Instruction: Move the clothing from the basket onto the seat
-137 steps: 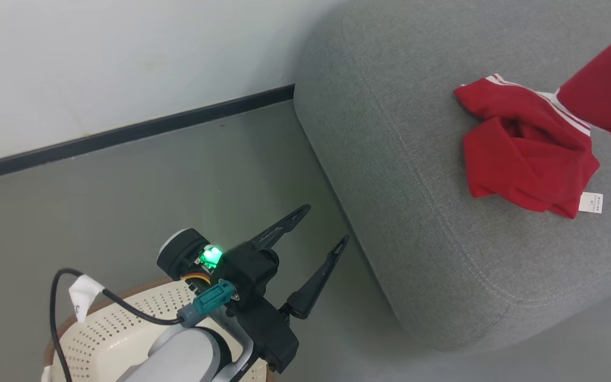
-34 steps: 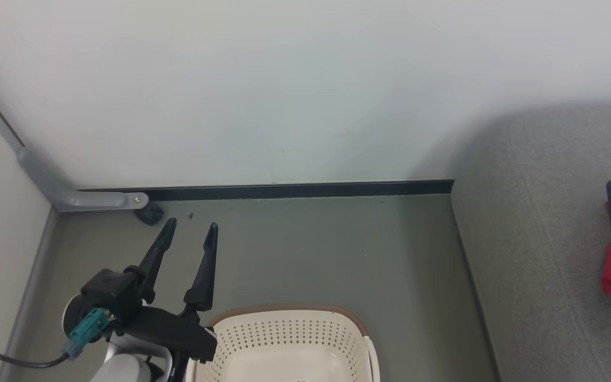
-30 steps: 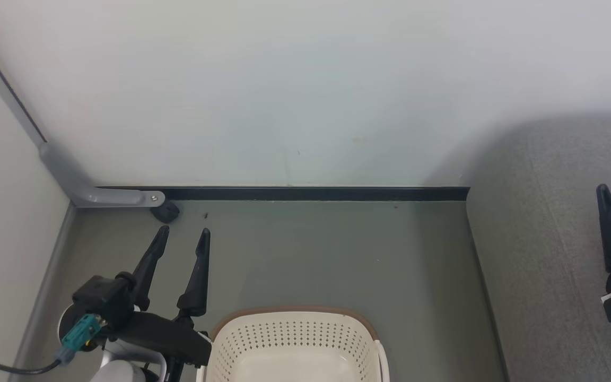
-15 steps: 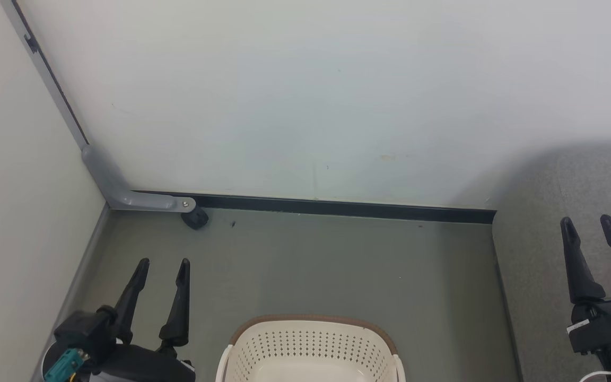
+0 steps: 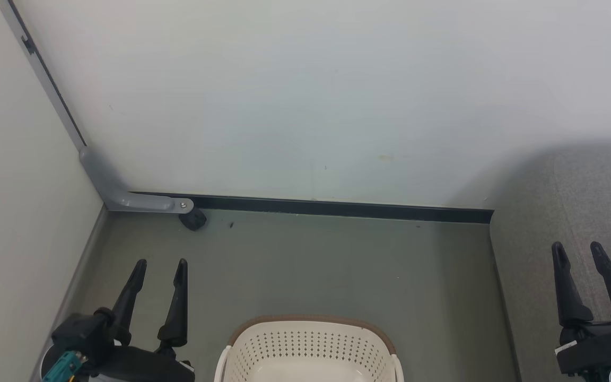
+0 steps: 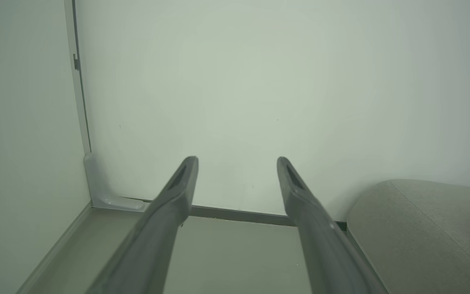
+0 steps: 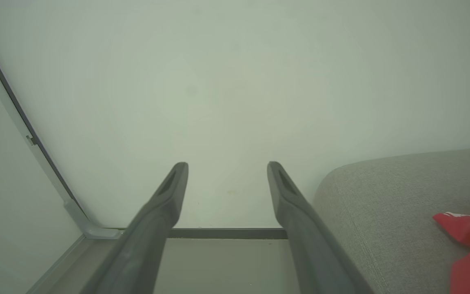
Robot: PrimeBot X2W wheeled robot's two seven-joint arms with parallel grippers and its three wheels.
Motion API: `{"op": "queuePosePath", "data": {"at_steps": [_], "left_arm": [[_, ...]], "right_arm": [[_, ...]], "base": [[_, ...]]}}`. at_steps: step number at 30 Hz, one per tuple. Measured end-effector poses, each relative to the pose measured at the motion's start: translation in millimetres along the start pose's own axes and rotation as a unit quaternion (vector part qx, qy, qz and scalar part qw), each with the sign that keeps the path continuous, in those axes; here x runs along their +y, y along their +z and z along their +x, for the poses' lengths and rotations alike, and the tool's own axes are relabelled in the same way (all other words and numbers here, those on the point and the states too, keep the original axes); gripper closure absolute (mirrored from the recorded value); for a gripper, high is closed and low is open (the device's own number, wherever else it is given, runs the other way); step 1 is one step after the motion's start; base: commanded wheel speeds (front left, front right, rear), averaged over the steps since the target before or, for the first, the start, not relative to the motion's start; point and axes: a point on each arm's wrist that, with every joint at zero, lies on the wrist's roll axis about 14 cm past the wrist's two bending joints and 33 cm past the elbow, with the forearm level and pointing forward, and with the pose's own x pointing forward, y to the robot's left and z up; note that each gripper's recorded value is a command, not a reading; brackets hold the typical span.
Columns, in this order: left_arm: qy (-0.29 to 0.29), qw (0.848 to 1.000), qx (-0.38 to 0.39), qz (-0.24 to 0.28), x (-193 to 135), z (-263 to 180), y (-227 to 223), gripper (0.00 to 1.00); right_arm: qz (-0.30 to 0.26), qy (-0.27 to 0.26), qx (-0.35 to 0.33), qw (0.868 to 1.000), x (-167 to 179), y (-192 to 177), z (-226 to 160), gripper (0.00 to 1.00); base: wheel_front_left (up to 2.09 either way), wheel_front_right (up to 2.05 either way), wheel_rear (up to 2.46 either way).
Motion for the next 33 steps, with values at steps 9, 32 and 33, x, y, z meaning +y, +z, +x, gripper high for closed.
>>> {"op": "queuePosePath", "data": {"at_steps": [9, 32, 33], "left_arm": [[-0.001, 1.0, -0.003, 0.001, -0.3, 1.4, 0.1, 0.0], [0.006, 1.0, 0.02, -0.003, 0.7, -3.8, -16.6, 1.0], [0.009, 0.999, 0.03, -0.006, 1.2, -7.2, -23.8, 1.0]], "right_arm": [[-0.002, -0.003, -0.002, 1.0, -1.3, -1.1, 0.3, 0.0], [0.015, -0.006, 0.017, 1.0, 2.5, -19.3, -4.5, 1.0], [0.021, -0.008, 0.027, 0.999, 4.3, -27.2, -8.1, 1.0]], "base": [[0.0, 0.0, 0.0], [0.0, 0.0, 0.0], [0.0, 0.0, 0.0]]}}
